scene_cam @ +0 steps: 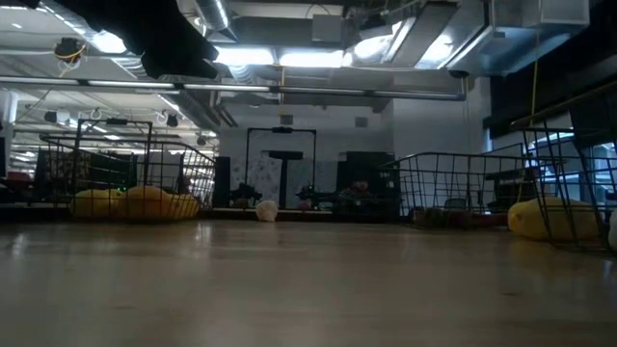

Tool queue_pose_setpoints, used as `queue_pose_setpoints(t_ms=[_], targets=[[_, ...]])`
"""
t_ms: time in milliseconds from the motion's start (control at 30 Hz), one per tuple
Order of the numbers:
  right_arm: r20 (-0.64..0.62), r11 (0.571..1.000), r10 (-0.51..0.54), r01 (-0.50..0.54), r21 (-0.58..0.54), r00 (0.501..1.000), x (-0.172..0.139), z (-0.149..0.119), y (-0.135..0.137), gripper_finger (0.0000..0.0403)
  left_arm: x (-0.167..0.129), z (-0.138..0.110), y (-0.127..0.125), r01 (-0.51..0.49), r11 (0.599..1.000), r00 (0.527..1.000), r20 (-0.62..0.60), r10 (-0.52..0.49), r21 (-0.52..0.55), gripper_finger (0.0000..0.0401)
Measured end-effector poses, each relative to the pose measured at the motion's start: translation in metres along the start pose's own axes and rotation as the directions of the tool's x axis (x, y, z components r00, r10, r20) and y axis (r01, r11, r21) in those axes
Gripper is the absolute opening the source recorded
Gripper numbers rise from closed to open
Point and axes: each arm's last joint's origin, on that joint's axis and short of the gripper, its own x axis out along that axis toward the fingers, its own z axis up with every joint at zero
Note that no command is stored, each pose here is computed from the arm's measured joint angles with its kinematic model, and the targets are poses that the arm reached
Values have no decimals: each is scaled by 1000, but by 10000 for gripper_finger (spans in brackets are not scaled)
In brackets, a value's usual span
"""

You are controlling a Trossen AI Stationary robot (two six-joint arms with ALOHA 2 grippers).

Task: Sort produce into baskets
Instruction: Put the white garlic into the bottom wire basket

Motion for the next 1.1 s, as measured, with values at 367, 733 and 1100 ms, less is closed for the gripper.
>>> queue_pose_setpoints(t_ms=[367, 733, 1100], targets=[[-61, 993, -41, 47, 108, 997, 45, -10, -9, 154, 0, 0, 0, 0, 996, 1000, 0, 0, -92, 237], [-61, 989, -54, 62, 136, 997, 63, -13, -15, 163, 0, 0, 0, 0, 995, 1000, 0, 0, -103, 237], [-71, 990, -27, 37, 137, 997, 61, -13, -11, 239, 0, 0, 0, 0, 995, 1000, 1, 0, -103, 237]])
